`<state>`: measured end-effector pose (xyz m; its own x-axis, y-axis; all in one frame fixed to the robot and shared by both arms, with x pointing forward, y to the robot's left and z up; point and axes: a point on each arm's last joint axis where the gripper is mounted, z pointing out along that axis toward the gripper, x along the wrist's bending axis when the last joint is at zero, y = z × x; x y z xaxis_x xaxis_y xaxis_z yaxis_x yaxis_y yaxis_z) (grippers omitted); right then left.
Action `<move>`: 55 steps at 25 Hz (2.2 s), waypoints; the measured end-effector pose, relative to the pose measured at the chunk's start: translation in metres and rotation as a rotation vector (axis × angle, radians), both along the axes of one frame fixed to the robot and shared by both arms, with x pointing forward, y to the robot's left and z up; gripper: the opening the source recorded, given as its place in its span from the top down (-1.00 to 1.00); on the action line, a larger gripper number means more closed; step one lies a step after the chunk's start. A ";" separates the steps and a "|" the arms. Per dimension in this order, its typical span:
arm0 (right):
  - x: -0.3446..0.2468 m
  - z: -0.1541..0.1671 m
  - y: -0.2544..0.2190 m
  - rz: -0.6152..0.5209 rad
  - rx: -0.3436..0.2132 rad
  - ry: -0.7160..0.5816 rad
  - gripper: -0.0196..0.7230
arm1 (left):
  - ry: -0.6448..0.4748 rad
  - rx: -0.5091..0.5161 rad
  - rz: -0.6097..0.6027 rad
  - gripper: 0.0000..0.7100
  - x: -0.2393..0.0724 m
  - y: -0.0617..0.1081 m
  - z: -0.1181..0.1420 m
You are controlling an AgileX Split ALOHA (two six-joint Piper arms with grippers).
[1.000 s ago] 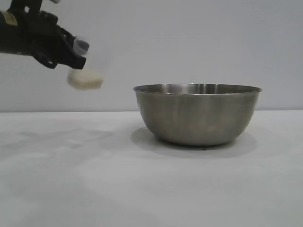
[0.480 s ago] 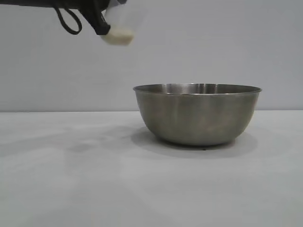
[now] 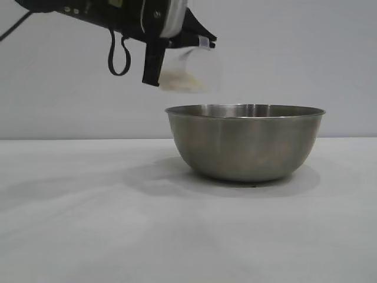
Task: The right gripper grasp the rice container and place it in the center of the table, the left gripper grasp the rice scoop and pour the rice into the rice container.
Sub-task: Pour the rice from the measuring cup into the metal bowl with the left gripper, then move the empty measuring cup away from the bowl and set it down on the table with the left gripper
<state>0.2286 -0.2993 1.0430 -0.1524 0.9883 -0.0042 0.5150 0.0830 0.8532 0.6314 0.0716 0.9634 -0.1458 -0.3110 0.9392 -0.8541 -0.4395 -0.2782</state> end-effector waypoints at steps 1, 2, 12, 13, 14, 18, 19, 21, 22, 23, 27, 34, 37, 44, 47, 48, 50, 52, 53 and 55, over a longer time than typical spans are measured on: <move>0.000 0.000 0.000 0.000 0.000 0.000 -0.22 | -0.043 0.043 -0.014 1.00 0.000 -0.002 -0.005; 0.000 0.000 0.000 0.000 0.000 0.000 -0.22 | -0.086 0.079 -0.033 1.00 -0.002 -0.006 -0.008; 0.000 0.000 0.000 0.000 0.001 0.000 -0.07 | -0.443 0.303 -0.164 1.00 -0.010 -0.021 -0.016; 0.000 0.000 0.000 0.000 0.001 0.000 -0.07 | -0.469 0.317 -0.170 1.00 -0.010 -0.021 -0.016; 0.000 0.000 0.000 0.000 0.001 0.000 -0.07 | -0.488 0.326 -0.176 1.00 -0.010 -0.021 -0.016; 0.000 0.000 0.000 0.000 0.001 0.000 -0.07 | -0.542 0.320 -0.199 1.00 -0.011 -0.023 -0.013; 0.000 0.000 0.000 0.000 0.001 0.000 -0.07 | -0.551 0.316 -0.204 1.00 -0.012 -0.023 -0.013; 0.000 0.000 0.000 0.000 0.001 0.000 -0.07 | -0.565 0.306 -0.210 1.00 -0.012 -0.024 -0.012; 0.000 0.000 0.000 0.000 0.001 0.000 -0.07 | -0.562 0.293 -0.201 1.00 -0.012 -0.024 -0.011; 0.000 0.000 0.000 0.000 0.001 0.000 -0.07 | -0.546 0.262 -0.179 1.00 -0.011 -0.024 -0.009; 0.000 0.000 0.000 0.000 0.001 0.000 -0.07 | -0.389 -0.021 -0.023 1.00 -0.005 -0.022 0.008; 0.000 0.000 0.000 0.000 0.001 0.000 -0.07 | 0.015 -0.520 0.307 1.00 0.015 -0.003 0.023; 0.000 0.000 0.000 -0.001 0.002 0.000 -0.07 | 0.190 -0.777 0.469 1.00 0.024 0.012 0.026; 0.000 0.000 0.000 -0.002 0.004 0.001 -0.07 | 0.546 -1.284 0.816 1.00 0.031 0.054 0.008; 0.000 0.000 0.000 -0.004 0.006 0.001 -0.07 | 0.667 -1.372 0.870 1.00 0.023 0.073 -0.005; 0.000 0.000 0.000 -0.005 0.008 0.001 -0.07 | 0.706 -1.401 0.872 1.00 0.019 0.080 -0.008; 0.000 0.000 0.000 -0.007 0.011 0.002 -0.07 | 0.781 -1.449 0.889 1.00 0.012 0.093 -0.018; 0.000 0.000 0.000 -0.009 0.015 0.002 -0.07 | 0.860 -1.500 0.894 1.00 0.007 0.104 -0.028; 0.000 0.000 0.000 -0.010 0.017 0.003 -0.07 | 0.895 -1.521 0.901 1.00 0.003 0.111 -0.034; 0.000 0.000 0.000 -0.012 0.015 0.002 -0.07 | 0.934 -1.520 0.869 1.00 -0.005 0.120 -0.043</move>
